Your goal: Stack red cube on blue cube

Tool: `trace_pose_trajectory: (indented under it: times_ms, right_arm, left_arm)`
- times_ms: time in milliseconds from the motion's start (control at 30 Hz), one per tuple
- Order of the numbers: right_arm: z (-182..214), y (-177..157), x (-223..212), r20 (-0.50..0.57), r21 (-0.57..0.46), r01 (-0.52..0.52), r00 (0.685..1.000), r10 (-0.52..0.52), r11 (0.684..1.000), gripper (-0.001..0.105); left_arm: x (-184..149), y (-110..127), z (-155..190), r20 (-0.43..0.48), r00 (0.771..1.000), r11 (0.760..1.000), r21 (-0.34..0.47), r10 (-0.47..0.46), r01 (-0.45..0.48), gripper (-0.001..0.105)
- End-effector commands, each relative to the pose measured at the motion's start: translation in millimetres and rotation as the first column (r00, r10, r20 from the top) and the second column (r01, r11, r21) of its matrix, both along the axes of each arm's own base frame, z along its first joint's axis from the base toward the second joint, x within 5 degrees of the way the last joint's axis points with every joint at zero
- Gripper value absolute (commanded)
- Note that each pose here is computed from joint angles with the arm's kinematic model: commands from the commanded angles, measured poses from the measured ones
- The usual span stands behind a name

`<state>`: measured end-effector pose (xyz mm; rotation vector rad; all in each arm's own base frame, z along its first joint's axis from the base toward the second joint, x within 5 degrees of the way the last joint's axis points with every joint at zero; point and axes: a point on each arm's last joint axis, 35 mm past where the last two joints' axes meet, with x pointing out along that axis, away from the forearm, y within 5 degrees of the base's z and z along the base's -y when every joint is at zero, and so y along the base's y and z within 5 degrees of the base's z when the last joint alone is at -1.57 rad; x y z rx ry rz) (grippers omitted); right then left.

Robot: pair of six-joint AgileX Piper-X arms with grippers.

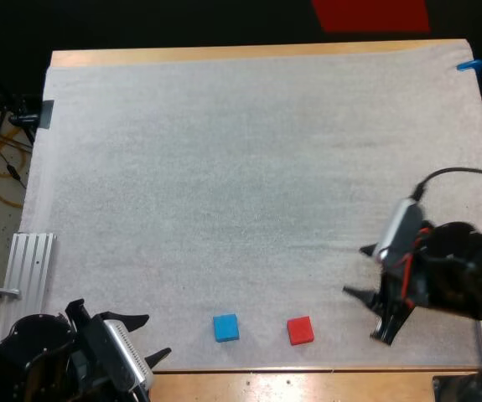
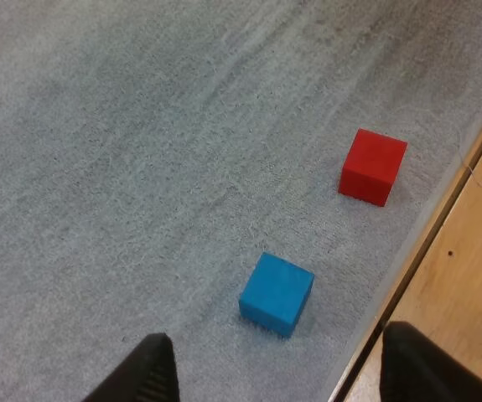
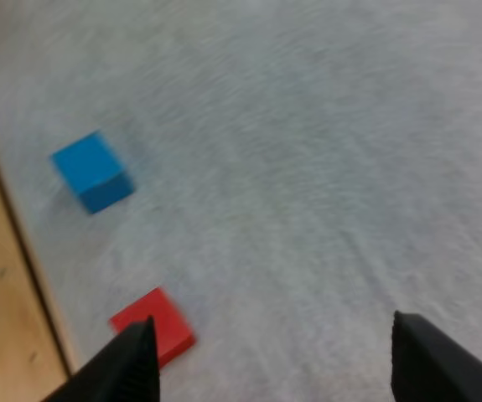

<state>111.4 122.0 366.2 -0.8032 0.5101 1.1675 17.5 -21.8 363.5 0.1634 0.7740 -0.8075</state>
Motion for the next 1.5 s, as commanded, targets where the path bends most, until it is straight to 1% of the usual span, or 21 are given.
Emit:
trace_pose_trajectory:
  times_ms: [0, 100, 133, 167, 233, 267, 300, 433, 467, 500, 533, 633, 767, 833, 900, 1067, 1133, 1200, 1467]
  right_arm:
    - [-1.1, 7.3, -4.7, 0.005, -0.033, -0.092, 0.996, 0.092, 0.995, 0.058]
    - [-10.2, 19.6, -8.9, -0.001, -0.117, -0.168, 0.986, 0.169, 0.979, 0.058]
    - [-14.1, 26.0, -10.1, 0.001, -0.151, -0.194, 0.981, 0.196, 0.969, 0.06]
    - [-15.5, 28.6, -11.2, 0.004, -0.164, -0.207, 0.978, 0.211, 0.964, 0.061]
    - [-24.2, 42.0, -12.7, 0.008, -0.23, -0.258, 0.964, 0.267, 0.938, 0.067]
    - [-26.8, 45.5, -12.8, 0.005, -0.245, -0.269, 0.96, 0.279, 0.931, 0.068]
    - [-32.3, 52.1, -12.4, 0.002, -0.281, -0.287, 0.954, 0.3, 0.916, 0.069]
    - [-52.4, 70.4, -6.1, -0.042, -0.368, -0.33, 0.94, 0.339, 0.869, 0.069]
    - [-54.2, 71.7, -5.4, -0.047, -0.374, -0.335, 0.938, 0.343, 0.865, 0.069]
    - [-59.0, 75.6, -3.3, -0.058, -0.389, -0.347, 0.934, 0.354, 0.853, 0.069]
    - [-63.2, 79.0, -1.3, -0.06, -0.398, -0.354, 0.93, 0.362, 0.846, 0.069]
    - [-71.5, 84.9, 1.8, -0.065, -0.398, -0.36, 0.929, 0.365, 0.844, 0.069]
    - [-81.6, 89.8, 4.4, -0.08, -0.411, -0.375, 0.923, 0.376, 0.831, 0.069]
    - [-91.7, 92.0, 5.0, -0.108, -0.42, -0.4, 0.913, 0.393, 0.815, 0.069]
    - [-100.1, 93.2, 5.5, -0.125, -0.428, -0.408, 0.91, 0.394, 0.807, 0.069]
    - [-118.4, 95.8, 6.4, -0.141, -0.434, -0.442, 0.894, 0.425, 0.785, 0.069]
    - [-125.7, 98.9, 8.0, -0.154, -0.446, -0.463, 0.883, 0.443, 0.766, 0.069]
    - [-130.7, 102.2, 9.8, -0.159, -0.451, -0.473, 0.877, 0.453, 0.757, 0.069]
    - [-150.8, 114.4, 15.6, -0.198, -0.448, -0.493, 0.868, 0.455, 0.745, 0.069]
  left_arm:
    - [-0.8, 0.3, 1.1, 0.0, 1.0, 1.0, 0.003, -0.007, 0.007, 0.052]
    - [-0.8, 0.3, 1.1, 0.0, 1.0, 1.0, 0.003, -0.007, 0.007, 0.052]
    - [-0.8, 0.3, 1.1, 0.0, 1.0, 1.0, 0.003, -0.007, 0.007, 0.052]
    - [-0.8, 0.3, 1.1, 0.0, 1.0, 1.0, 0.003, -0.007, 0.007, 0.052]
    - [-0.8, 0.3, 1.1, 0.0, 1.0, 1.0, 0.003, -0.007, 0.007, 0.052]
    - [-0.8, 0.3, 1.1, 0.0, 1.0, 1.0, 0.003, -0.007, 0.007, 0.052]
    - [-0.8, 0.3, 1.1, 0.0, 1.0, 1.0, 0.003, -0.007, 0.007, 0.052]
    - [-0.8, 0.3, 1.1, 0.0, 1.0, 1.0, 0.003, -0.007, 0.007, 0.052]
    - [-0.8, 0.3, 1.1, 0.0, 1.0, 1.0, 0.003, -0.007, 0.007, 0.052]
    - [-0.8, 0.3, 1.1, 0.0, 1.0, 1.0, 0.003, -0.007, 0.007, 0.052]
    - [-0.8, 0.3, 1.1, 0.0, 1.0, 1.0, 0.003, -0.007, 0.007, 0.052]
    - [-0.8, 0.3, 1.1, 0.0, 1.0, 1.0, 0.003, -0.007, 0.007, 0.052]
    - [-0.6, 0.2, 0.3, -0.002, 1.0, 1.0, 0.005, -0.007, 0.007, 0.052]
    - [-0.6, 0.2, 0.3, -0.002, 1.0, 1.0, 0.005, -0.007, 0.007, 0.052]
    - [-0.6, 0.2, 0.3, -0.002, 1.0, 1.0, 0.005, -0.007, 0.007, 0.052]
    - [-0.6, 0.2, 0.3, -0.002, 1.0, 1.0, 0.005, -0.007, 0.007, 0.052]
    - [-0.6, 0.2, 0.3, -0.002, 1.0, 1.0, 0.005, -0.007, 0.007, 0.052]
    - [-0.6, 0.2, 0.3, -0.002, 1.0, 1.0, 0.005, -0.007, 0.007, 0.052]
    - [-0.6, 0.2, 0.3, -0.002, 1.0, 1.0, 0.005, -0.007, 0.007, 0.052]
